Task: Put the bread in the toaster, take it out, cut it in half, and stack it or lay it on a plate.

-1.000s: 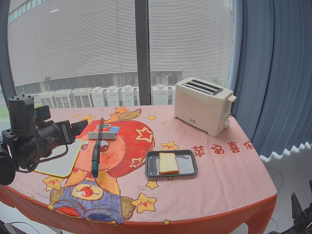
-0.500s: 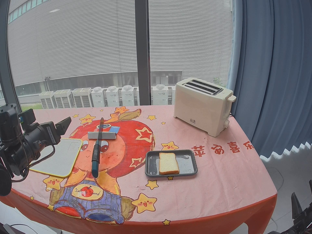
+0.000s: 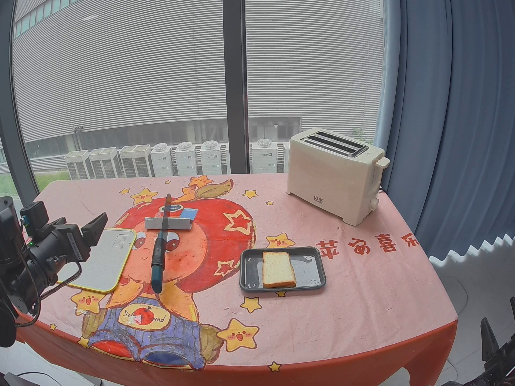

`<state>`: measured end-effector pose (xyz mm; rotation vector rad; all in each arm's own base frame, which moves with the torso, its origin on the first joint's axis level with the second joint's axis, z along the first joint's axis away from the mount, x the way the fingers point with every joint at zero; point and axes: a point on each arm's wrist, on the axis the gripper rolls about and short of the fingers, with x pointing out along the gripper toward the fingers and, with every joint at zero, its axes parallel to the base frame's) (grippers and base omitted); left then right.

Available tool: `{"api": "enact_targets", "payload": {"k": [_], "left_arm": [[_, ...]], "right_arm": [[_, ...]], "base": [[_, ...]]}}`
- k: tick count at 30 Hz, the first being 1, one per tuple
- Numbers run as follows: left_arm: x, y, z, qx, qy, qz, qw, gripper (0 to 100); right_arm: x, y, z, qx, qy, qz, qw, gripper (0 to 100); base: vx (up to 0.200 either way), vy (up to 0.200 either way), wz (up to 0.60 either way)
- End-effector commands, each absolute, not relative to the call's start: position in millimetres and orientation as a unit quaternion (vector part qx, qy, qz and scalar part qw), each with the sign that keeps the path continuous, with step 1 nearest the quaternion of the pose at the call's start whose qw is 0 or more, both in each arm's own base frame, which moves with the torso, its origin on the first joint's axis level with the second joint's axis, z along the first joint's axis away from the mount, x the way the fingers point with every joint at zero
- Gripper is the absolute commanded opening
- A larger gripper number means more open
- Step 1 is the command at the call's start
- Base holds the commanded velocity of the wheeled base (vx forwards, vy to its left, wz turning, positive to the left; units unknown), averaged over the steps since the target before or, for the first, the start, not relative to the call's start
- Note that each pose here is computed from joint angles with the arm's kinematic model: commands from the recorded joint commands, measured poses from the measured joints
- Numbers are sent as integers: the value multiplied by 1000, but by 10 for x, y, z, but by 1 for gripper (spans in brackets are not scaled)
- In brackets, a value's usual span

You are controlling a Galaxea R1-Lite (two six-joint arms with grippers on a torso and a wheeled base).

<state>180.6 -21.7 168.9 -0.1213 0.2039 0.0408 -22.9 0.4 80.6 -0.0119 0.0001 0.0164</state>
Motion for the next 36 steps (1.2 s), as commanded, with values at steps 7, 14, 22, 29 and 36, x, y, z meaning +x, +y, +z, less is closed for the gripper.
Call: {"api": "enact_targets", "payload": {"k": [7, 14, 22, 29, 36], "left_arm": [[1443, -163, 1742, -64, 62, 19, 996, 100], [1221, -101, 1704, -39, 44, 30, 998, 100], [721, -38, 1331, -34, 48, 34, 998, 100], [193, 18, 1206, -43, 0, 32, 999, 100], [-191, 56, 834, -24, 2, 25, 999, 100]], "right_arm": [[-227, 4, 754, -6, 1, 8, 1000, 100], [-227, 4, 754, -6, 1, 8, 1000, 100], [-227, 4, 754, -6, 1, 8, 1000, 100], [-227, 4, 754, -6, 1, 8, 1000, 100], [-227, 5, 754, -6, 1, 9, 1000, 100]], "base": [[0, 0, 0], [0, 0, 0], [0, 0, 0], [0, 0, 0], [0, 0, 0]]}}
